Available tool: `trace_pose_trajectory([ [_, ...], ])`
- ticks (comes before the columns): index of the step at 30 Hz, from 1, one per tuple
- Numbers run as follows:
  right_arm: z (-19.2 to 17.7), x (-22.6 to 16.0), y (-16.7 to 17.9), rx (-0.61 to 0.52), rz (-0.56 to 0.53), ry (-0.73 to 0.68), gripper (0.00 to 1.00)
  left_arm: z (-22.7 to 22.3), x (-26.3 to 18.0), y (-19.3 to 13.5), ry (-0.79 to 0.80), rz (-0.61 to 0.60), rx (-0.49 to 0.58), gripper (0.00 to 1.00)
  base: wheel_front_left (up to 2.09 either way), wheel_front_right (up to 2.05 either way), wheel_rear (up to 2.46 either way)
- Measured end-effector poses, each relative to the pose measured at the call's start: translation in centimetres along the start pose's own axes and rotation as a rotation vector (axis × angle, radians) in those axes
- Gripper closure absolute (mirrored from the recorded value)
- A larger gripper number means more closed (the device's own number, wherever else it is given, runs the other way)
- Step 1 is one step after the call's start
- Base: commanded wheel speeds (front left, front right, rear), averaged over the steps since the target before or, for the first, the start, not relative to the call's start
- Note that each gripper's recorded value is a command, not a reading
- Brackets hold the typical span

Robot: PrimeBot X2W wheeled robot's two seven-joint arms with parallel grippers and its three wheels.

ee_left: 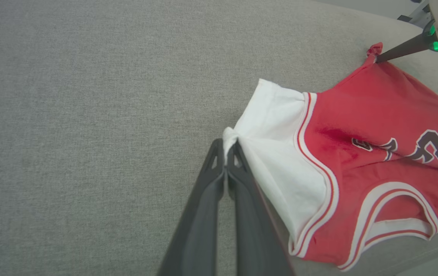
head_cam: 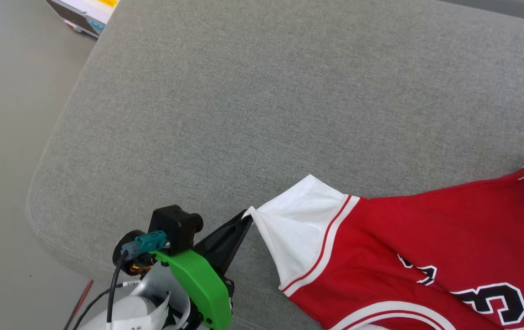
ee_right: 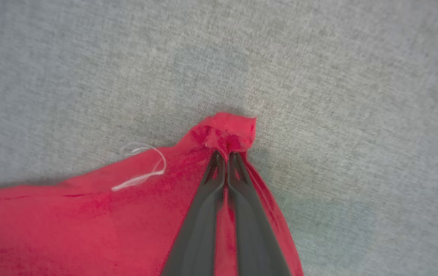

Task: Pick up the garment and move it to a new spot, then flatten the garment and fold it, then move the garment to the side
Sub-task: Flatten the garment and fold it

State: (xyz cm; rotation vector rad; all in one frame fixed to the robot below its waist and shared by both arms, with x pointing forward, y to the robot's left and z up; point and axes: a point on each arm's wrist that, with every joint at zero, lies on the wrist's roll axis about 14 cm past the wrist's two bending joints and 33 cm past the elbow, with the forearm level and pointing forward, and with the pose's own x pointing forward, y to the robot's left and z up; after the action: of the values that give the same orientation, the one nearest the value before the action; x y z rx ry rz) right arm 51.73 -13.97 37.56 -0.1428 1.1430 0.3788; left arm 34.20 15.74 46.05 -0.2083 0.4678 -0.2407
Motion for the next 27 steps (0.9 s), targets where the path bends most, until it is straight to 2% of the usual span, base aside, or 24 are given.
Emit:
trace_pose_trajectory([
  [5, 1.5, -1.6, 0.2, 0.013, 0.01, -0.126, 1.0, 1.2, -0.6, -0.1, -0.044, -0.002, 0.012, 1.0, 0.0, 0.0, 0.0],
  [10, 4.5, -6.2, -0.8, -0.014, -0.03, -0.341, 1.0, 3.6, -2.1, 1.2, -0.089, 0.018, 0.105, 1.0, 0.0, 0.0, 0.0],
  [16, 6.5, -11.9, -1.7, -0.035, -0.067, -0.53, 1.0, 9.2, -3.3, 1.5, -0.216, 0.018, 0.214, 1.0, 0.0, 0.0, 0.0],
  [27, 6.7, -23.0, -2.8, -0.11, -0.153, -0.794, 1.0, 21.0, -5.1, -1.4, -0.474, -0.039, 0.427, 1.0, 0.0, 0.0, 0.0],
])
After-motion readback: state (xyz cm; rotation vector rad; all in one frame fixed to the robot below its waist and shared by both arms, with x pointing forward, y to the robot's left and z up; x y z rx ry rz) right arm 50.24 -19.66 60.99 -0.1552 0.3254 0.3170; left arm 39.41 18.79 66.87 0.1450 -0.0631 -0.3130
